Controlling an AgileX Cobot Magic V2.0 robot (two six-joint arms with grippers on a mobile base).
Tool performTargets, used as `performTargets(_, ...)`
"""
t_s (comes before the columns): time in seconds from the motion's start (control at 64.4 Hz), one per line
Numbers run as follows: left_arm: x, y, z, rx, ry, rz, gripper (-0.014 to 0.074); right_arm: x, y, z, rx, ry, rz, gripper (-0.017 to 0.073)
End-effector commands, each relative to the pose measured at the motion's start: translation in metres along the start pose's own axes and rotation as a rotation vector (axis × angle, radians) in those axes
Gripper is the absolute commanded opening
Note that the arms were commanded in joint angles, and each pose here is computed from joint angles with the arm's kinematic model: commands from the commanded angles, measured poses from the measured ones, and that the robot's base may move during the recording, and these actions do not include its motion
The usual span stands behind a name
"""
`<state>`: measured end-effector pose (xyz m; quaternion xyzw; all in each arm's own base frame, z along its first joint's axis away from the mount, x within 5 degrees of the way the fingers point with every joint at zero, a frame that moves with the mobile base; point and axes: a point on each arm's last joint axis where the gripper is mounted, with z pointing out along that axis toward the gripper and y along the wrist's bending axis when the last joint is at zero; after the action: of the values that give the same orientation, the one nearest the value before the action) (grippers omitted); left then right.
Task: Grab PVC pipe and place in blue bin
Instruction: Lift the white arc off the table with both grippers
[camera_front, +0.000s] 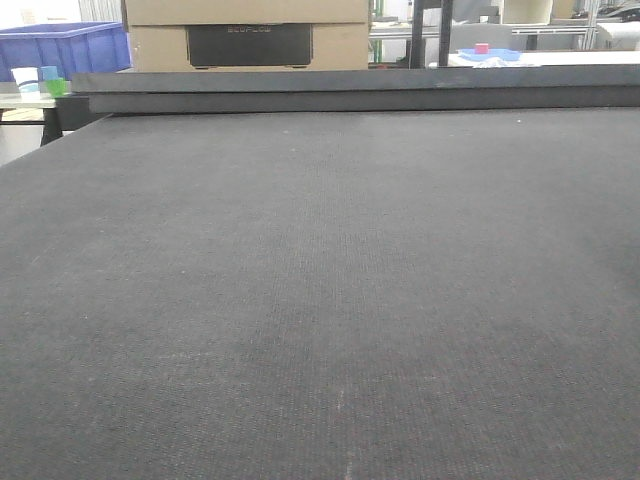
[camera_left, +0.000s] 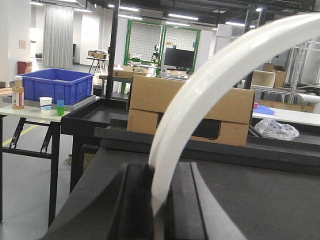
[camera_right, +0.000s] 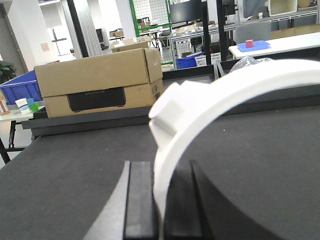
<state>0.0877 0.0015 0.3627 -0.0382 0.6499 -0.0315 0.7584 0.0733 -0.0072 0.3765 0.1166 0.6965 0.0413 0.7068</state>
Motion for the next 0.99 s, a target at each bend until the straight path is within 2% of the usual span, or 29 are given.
performTargets(0.0,-0.0037,-0.0007,-0.0014,0.007,-0.039,-0.009,-0.0111,-0.0031,-0.0002,-0.0013,0.005,-0.033,-0.020,-0.0168)
performTargets(0.14,-0.0037,-0.0007,-0.0014,0.007,-0.039,-0.009,-0.0111,-0.0041,-0.0057,-0.0015,0.070,-0.036,-0.231,-0.0168)
performTargets(0.171,-0.0037,-0.0007,-0.0014,0.007,-0.039,-0.009,-0.0111,-0.0041,-0.0065,-0.0015,0.078,-0.034,-0.252,-0.0168)
performTargets(0.978,-0.0037,-0.0007,-0.0014,0.007,-0.039,-0.009,-0.0111,-0.0045,-0.0064,-0.0016,0.078,-0.039,-0.254,-0.0168)
